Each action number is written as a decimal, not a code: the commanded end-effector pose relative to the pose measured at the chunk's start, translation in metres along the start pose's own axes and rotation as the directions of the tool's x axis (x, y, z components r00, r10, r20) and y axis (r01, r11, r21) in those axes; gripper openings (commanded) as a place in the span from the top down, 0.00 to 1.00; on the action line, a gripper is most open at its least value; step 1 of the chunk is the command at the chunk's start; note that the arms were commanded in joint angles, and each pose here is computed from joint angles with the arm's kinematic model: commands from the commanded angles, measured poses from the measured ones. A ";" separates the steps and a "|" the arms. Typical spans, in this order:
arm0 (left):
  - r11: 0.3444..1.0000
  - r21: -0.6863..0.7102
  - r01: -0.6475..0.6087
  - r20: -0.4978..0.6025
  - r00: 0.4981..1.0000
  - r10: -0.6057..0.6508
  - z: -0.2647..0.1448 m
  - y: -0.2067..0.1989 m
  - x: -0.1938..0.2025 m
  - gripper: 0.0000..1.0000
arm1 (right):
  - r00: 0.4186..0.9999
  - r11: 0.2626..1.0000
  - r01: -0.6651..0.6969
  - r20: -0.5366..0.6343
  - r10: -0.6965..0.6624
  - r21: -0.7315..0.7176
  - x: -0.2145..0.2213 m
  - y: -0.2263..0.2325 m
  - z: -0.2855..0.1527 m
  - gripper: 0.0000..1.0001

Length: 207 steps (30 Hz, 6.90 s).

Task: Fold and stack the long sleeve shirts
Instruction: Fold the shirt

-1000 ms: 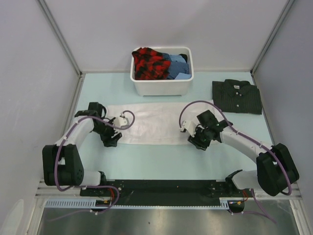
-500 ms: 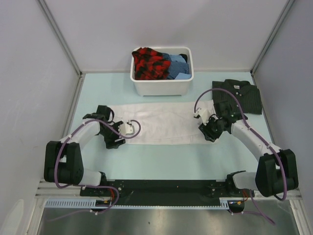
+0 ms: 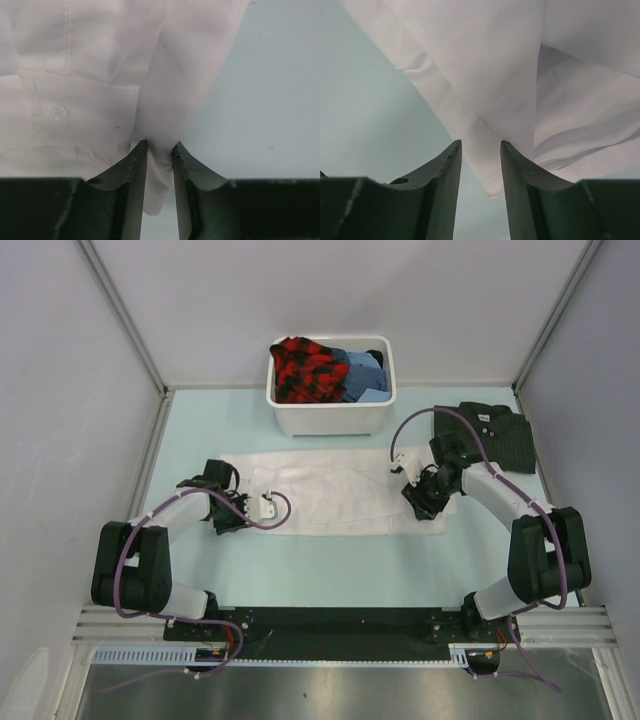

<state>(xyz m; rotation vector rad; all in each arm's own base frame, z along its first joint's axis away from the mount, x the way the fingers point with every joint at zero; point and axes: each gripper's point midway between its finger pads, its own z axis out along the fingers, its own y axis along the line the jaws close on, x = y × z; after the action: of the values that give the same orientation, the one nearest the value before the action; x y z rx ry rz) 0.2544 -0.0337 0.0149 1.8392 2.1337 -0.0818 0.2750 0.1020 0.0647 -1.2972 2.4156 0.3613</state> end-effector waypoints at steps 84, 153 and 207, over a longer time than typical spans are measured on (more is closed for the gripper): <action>0.940 0.322 -0.107 0.316 0.949 0.000 -0.038 -0.075 -0.178 0.41 | 0.458 0.398 -0.883 0.265 0.849 0.251 0.207 -0.221 -0.087 1.00; 0.537 0.378 0.754 0.337 0.428 -0.839 0.034 0.141 -0.132 0.34 | 0.783 0.887 0.462 0.462 -0.416 0.016 -0.190 0.256 0.127 0.55; 0.715 0.551 0.431 0.413 0.604 -0.682 0.021 0.104 -0.427 1.00 | 0.846 0.956 -0.211 0.528 0.074 0.204 -0.063 0.061 -0.017 1.00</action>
<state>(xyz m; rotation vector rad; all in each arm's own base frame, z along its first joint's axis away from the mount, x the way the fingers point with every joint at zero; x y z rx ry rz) 0.4145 -0.4001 0.1120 0.9229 2.2422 -1.1684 0.2401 0.1991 0.1082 -0.8845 1.9667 0.3886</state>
